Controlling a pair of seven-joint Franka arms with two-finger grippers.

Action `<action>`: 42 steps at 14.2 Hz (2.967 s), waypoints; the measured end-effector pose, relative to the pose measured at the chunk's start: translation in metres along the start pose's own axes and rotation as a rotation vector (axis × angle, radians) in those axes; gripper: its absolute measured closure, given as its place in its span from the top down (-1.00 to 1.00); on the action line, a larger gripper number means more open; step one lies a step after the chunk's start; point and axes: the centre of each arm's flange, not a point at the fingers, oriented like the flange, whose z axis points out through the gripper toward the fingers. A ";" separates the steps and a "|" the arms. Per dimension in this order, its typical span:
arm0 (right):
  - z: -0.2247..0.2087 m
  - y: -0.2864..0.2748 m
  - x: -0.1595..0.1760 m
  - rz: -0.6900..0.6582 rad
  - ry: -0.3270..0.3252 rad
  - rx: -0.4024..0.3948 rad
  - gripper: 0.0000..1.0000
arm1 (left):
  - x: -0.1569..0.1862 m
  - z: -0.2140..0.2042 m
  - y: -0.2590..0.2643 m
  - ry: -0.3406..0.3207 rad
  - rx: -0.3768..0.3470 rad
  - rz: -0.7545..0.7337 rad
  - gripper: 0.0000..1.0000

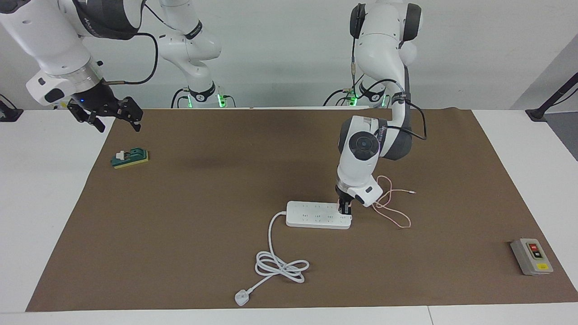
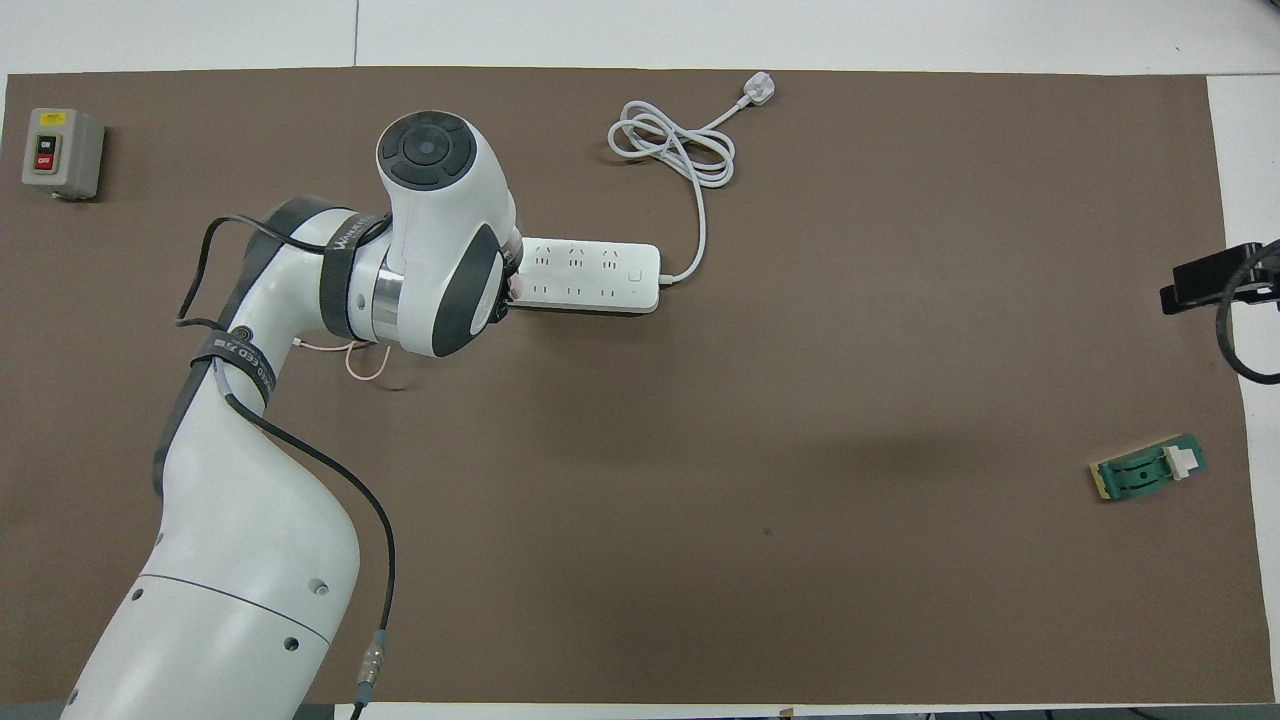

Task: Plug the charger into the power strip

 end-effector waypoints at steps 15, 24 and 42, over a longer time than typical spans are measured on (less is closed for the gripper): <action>0.000 0.000 0.000 0.000 0.000 0.000 1.00 | 0.191 -0.281 -0.097 -0.109 -0.061 0.685 1.00; 0.000 0.000 0.000 0.000 0.000 0.000 1.00 | 0.242 -0.315 -0.134 -0.011 -0.039 1.295 1.00; -0.001 0.001 0.000 0.001 0.003 0.000 1.00 | 0.297 -0.322 -0.190 0.050 -0.012 1.304 1.00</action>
